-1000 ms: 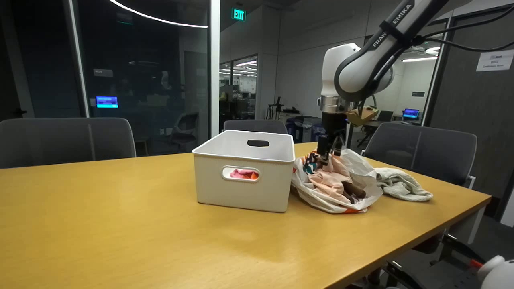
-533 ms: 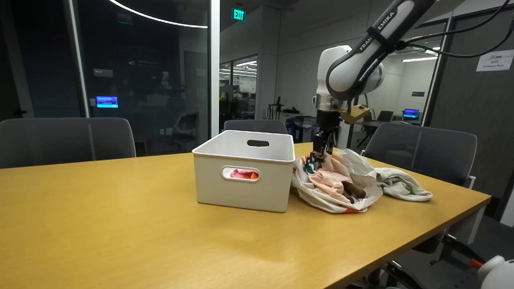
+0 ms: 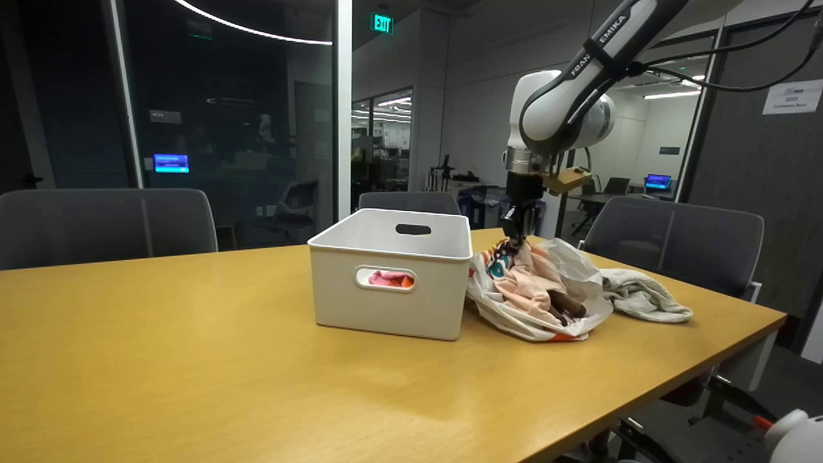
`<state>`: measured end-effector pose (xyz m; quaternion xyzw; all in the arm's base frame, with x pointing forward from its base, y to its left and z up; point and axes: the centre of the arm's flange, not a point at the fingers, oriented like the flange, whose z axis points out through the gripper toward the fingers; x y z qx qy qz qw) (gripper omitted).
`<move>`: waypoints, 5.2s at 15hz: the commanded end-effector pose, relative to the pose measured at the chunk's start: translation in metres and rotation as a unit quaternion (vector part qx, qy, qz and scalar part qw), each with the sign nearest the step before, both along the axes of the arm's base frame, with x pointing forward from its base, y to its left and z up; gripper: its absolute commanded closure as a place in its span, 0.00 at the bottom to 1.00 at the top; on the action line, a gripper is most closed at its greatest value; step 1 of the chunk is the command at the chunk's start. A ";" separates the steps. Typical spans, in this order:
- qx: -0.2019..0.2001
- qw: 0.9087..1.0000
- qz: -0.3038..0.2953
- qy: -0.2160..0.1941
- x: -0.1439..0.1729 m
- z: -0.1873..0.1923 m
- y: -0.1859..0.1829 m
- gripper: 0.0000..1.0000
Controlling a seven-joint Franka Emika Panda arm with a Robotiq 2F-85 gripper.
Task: Remove the objects inside the plastic bag and place them inside the box on the table
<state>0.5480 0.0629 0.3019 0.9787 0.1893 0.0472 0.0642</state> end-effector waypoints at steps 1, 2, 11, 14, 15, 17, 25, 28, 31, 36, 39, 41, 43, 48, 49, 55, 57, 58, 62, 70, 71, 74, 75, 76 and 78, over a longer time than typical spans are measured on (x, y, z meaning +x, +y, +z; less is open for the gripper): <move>0.005 1.000 -0.020 -0.009 -0.008 0.020 -0.012 1.00; -0.018 0.999 -0.018 -0.020 -0.012 0.026 -0.012 1.00; -0.213 0.957 0.140 -0.139 -0.079 0.136 0.089 0.99; -0.254 0.929 0.198 -0.180 -0.103 0.181 0.154 0.99; -0.268 0.919 0.218 -0.190 -0.110 0.192 0.175 0.99; -0.293 0.896 0.256 -0.214 -0.123 0.210 0.216 0.99; -0.328 0.803 0.403 -0.291 -0.101 0.172 0.296 0.99; -0.327 0.811 0.415 -0.253 -0.067 0.135 0.289 0.99; -0.292 0.827 0.415 -0.243 -0.042 0.122 0.289 0.99; -0.227 0.867 0.379 -0.232 -0.035 0.139 0.285 0.49; -0.215 0.883 0.353 -0.221 -0.050 0.159 0.272 0.26; -0.196 0.905 0.317 -0.204 -0.064 0.172 0.253 0.10; -0.159 0.936 0.261 -0.172 -0.082 0.184 0.224 0.00; -0.053 0.983 0.148 -0.089 -0.122 0.179 0.139 0.00; -0.029 0.989 0.127 -0.073 -0.128 0.170 0.124 0.00; 0.083 0.995 0.049 -0.028 -0.133 0.107 0.059 0.00; 0.090 0.995 0.030 -0.014 -0.133 0.089 0.039 0.00; 0.072 0.997 0.037 -0.007 -0.127 0.099 0.057 0.00; 0.077 0.997 0.025 -0.002 -0.131 0.084 0.041 0.00; 0.059 0.995 -0.004 -0.079 -0.098 0.042 0.012 0.00; 0.054 0.995 -0.016 -0.085 -0.092 0.036 0.003 0.00; 0.057 0.993 -0.061 -0.087 -0.081 0.018 -0.021 0.00; 0.061 0.992 -0.076 -0.084 -0.078 0.011 -0.029 0.00; 0.063 0.991 -0.086 -0.082 -0.074 0.004 -0.037 0.00; 0.064 0.990 -0.100 -0.075 -0.068 -0.008 -0.048 0.00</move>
